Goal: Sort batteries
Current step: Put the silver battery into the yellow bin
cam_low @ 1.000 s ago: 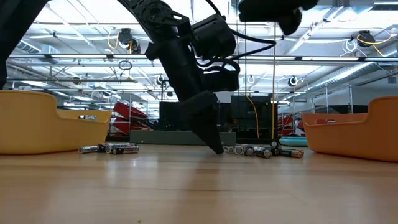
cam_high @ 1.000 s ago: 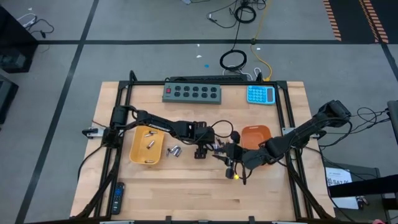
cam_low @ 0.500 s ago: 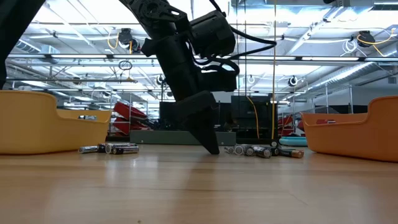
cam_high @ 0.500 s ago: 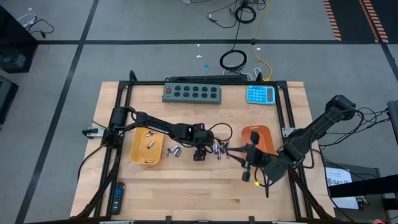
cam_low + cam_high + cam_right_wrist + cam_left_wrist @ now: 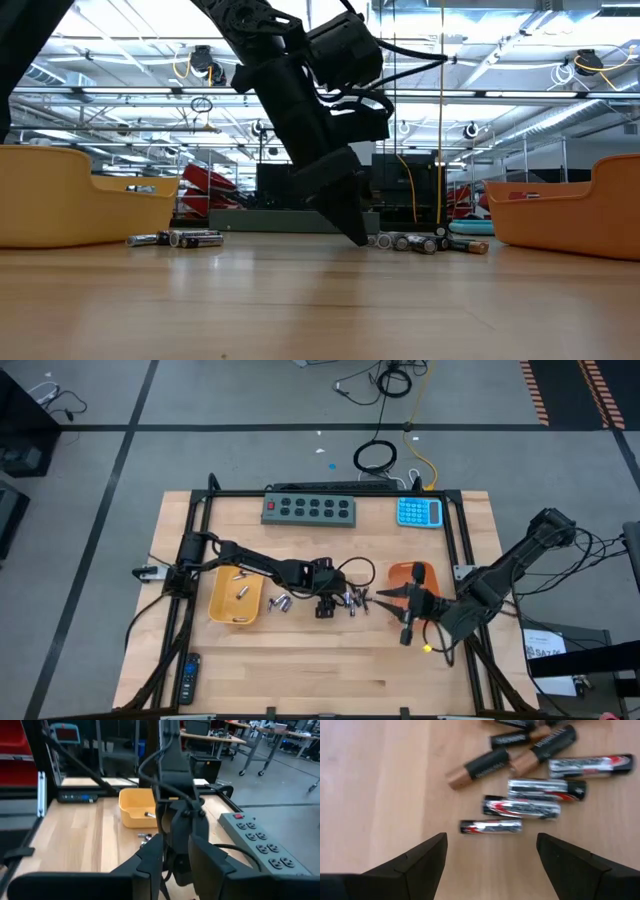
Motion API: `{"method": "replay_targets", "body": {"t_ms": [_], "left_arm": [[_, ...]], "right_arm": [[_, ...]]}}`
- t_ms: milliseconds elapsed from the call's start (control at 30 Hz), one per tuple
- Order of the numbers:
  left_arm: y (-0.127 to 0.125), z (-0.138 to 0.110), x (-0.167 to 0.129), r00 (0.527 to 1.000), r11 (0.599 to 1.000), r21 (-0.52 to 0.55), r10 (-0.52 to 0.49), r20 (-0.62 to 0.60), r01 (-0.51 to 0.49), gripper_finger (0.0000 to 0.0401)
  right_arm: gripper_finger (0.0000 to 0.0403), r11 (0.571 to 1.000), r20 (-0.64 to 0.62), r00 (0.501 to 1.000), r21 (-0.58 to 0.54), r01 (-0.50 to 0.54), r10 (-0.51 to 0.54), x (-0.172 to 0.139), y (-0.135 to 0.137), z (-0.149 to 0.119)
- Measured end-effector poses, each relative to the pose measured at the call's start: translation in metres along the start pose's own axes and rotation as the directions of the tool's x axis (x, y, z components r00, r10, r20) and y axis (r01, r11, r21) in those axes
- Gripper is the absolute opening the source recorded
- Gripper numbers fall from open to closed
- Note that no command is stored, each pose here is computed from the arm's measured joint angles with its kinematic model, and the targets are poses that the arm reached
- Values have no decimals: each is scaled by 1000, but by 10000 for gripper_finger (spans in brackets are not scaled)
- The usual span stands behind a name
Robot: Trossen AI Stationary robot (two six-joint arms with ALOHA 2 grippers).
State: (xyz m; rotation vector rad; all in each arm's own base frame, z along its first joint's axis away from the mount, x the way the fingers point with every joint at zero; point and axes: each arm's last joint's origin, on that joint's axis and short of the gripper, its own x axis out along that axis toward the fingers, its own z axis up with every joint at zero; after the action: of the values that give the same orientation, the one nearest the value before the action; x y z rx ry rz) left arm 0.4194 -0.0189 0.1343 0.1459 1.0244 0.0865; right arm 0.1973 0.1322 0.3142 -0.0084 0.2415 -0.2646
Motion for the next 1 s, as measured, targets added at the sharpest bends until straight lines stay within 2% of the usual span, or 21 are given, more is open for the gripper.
{"method": "replay_targets", "body": {"t_ms": [100, 167, 300, 467, 600, 700, 900, 1000], "left_arm": [[0, 2, 0, 1000, 1000, -3, 16, 16, -16, 318], [-1, 2, 0, 999, 1000, -3, 25, 23, -25, 318], [1, 5, 0, 997, 998, -9, 68, 47, -67, 318], [8, 4, 1, 994, 994, -22, 106, 38, -105, 318], [6, 2, 0, 994, 994, -12, 106, 19, -106, 318], [6, 3, 0, 992, 992, 7, 126, 22, -127, 318], [9, -4, 0, 987, 988, 30, 152, -49, -151, 318], [7, -5, 0, 987, 988, 29, 150, -56, -149, 318]], "right_arm": [[84, 997, 16, 1000, 83, -5, 4, -8, -9, 6], [84, 995, 19, 1000, 98, 5, -7, -11, -13, 8], [84, 997, -4, 998, 42, 66, -66, -11, -19, 4], [84, 995, -66, 993, -28, 93, -94, -11, -24, -4], [84, 995, -101, 992, -75, 72, -80, -11, -12, -17], [84, 982, -105, 985, -152, 117, -133, -9, -3, -34], [84, 990, -53, 990, -61, 125, -128, -12, 1, -14], [84, 984, -29, 986, -80, 160, -163, -12, 1, -13]]}}
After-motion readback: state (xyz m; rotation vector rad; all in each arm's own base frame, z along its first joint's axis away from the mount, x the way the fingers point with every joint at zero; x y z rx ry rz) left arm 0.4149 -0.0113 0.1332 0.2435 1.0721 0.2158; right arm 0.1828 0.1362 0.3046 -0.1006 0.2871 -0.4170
